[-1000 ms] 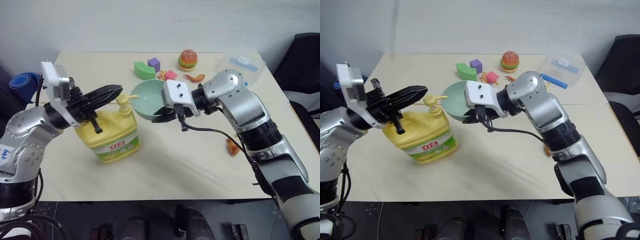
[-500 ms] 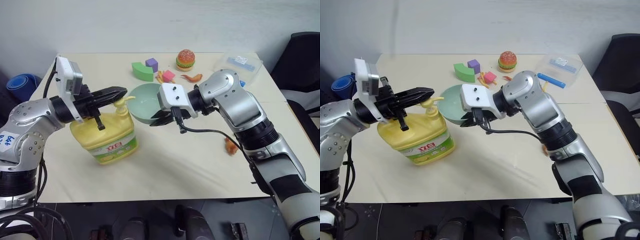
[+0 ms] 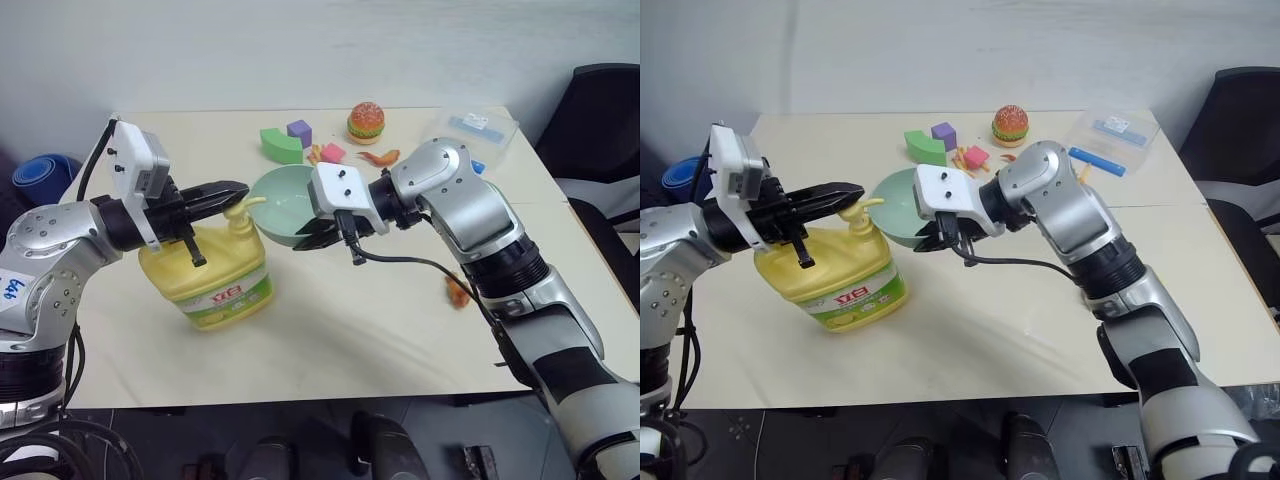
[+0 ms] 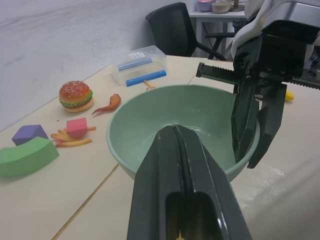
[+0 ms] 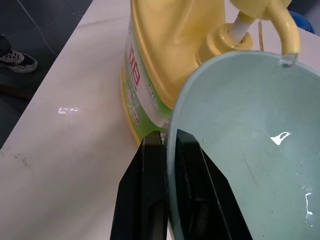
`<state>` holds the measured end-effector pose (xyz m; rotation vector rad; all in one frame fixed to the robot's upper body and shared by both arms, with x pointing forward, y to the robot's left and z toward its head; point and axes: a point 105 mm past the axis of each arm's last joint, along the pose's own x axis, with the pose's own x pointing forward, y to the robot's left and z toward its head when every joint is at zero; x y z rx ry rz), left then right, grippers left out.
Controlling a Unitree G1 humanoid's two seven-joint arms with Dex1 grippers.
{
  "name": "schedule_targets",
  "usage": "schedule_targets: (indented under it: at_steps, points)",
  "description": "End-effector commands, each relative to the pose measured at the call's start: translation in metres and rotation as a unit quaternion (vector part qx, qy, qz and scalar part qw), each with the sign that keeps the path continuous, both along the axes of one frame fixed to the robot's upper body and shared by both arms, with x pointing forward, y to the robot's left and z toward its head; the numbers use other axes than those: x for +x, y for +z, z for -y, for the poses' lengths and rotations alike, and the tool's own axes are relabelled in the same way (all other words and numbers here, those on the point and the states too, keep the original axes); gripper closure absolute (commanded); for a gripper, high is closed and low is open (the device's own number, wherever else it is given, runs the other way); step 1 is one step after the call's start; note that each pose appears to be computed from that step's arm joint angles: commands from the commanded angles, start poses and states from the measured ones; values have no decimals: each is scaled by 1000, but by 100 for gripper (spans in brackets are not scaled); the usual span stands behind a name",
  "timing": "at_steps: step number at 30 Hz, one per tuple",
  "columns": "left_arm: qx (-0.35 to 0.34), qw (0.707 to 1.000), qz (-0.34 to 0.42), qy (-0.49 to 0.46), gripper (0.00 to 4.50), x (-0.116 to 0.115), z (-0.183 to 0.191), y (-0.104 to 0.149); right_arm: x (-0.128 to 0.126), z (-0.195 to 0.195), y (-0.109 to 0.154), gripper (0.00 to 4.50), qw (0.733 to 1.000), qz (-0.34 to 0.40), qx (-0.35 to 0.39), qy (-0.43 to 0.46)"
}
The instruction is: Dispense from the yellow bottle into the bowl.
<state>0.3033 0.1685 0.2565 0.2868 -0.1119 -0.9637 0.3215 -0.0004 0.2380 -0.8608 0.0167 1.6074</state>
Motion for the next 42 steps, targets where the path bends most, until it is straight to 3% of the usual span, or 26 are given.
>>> schedule_targets:
  at_steps: [1,5,7,10,15,18,20,24,27,31,33,36,40,42]
  points:
    - [39,988,-147,26,449,5,-6,-72,-6,-6,17,450,999,25,14,17]
    - [42,985,-165,29,449,5,-7,-81,-7,-6,16,450,1000,17,16,18]
    - [18,988,-152,19,449,5,-3,-73,-7,-5,15,450,1000,17,16,16]
    - [-41,994,-100,-5,449,4,-1,-43,-3,-2,14,450,1000,17,22,3]
    - [-119,989,67,-56,449,-13,-12,28,9,24,9,450,998,24,36,-36]
    - [-118,984,94,-93,449,-31,-14,42,20,54,-9,450,997,12,24,-79]
    - [-97,984,86,-123,449,-44,-10,37,27,74,-26,450,994,-5,19,-110]
    - [-30,988,1,-150,449,-68,-4,-4,28,100,-70,450,989,-57,33,-133]
    - [5,990,-40,-136,449,-76,-6,-35,32,107,-92,450,988,-40,51,-139]
    - [17,991,-62,-121,449,-83,-4,-59,25,108,-110,450,987,-51,79,-127]
    - [34,989,-80,-120,450,-90,-2,-77,18,112,-118,386,989,-51,76,-117]
    - [13,992,-106,-66,393,-86,-7,-92,5,119,-112,293,988,-47,107,-106]
    - [3,993,-102,-53,263,-89,-8,-97,-12,131,-101,145,981,-51,147,-112]
    - [27,997,-71,-19,199,-88,-18,-112,-27,148,-98,73,971,-34,191,-141]
